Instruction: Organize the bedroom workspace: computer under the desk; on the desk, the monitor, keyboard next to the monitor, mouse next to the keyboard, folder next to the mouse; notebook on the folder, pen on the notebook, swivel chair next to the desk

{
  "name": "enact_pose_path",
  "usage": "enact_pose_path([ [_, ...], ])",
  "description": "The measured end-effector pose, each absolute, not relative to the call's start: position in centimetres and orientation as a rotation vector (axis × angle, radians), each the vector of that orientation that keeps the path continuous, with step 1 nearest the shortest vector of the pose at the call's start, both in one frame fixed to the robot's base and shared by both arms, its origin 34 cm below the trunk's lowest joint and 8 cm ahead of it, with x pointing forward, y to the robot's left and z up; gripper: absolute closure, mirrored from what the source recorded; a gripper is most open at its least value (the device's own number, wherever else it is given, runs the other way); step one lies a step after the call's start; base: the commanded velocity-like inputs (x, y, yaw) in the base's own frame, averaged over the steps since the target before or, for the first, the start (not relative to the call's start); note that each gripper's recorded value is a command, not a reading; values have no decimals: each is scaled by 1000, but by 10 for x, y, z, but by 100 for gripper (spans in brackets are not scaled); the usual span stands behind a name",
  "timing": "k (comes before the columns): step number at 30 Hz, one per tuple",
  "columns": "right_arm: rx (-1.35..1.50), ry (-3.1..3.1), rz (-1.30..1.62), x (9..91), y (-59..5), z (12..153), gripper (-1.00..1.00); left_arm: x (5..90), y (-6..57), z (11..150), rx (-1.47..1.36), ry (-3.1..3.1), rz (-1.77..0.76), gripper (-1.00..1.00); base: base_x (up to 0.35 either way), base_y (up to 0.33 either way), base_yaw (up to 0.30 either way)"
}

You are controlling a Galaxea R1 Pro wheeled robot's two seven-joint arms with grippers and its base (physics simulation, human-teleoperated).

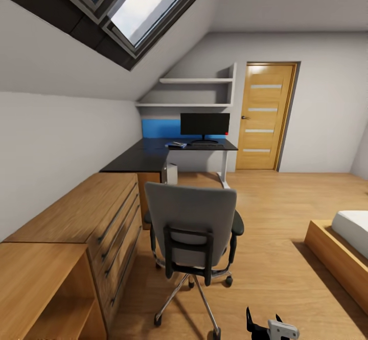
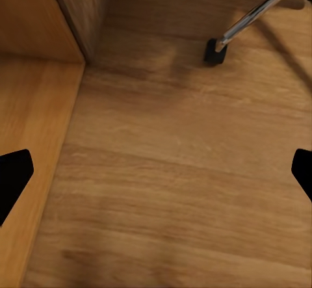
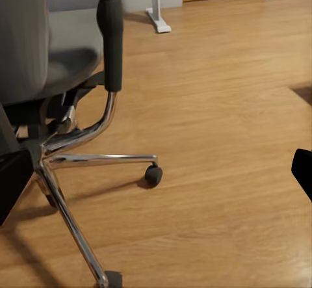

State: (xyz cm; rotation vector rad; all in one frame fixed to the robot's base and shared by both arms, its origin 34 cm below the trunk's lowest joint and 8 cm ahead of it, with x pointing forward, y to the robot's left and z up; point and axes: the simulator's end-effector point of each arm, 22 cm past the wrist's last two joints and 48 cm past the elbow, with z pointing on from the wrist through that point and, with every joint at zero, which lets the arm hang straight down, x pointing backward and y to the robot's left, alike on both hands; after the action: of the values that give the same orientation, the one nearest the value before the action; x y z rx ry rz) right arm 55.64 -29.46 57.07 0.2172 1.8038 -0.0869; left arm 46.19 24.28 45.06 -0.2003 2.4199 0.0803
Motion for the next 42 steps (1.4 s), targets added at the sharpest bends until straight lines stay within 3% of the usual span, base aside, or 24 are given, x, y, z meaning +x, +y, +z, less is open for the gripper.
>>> enact_pose_path([
  [25,224,1792,-88,551,-296,525,-100,461,243,407,-202,2399,77,-100,0,0,-65],
  [42,268,1842,-13,594,-274,507,-100,542,195,426,-161,2374,-56,-100,0,0,0],
])
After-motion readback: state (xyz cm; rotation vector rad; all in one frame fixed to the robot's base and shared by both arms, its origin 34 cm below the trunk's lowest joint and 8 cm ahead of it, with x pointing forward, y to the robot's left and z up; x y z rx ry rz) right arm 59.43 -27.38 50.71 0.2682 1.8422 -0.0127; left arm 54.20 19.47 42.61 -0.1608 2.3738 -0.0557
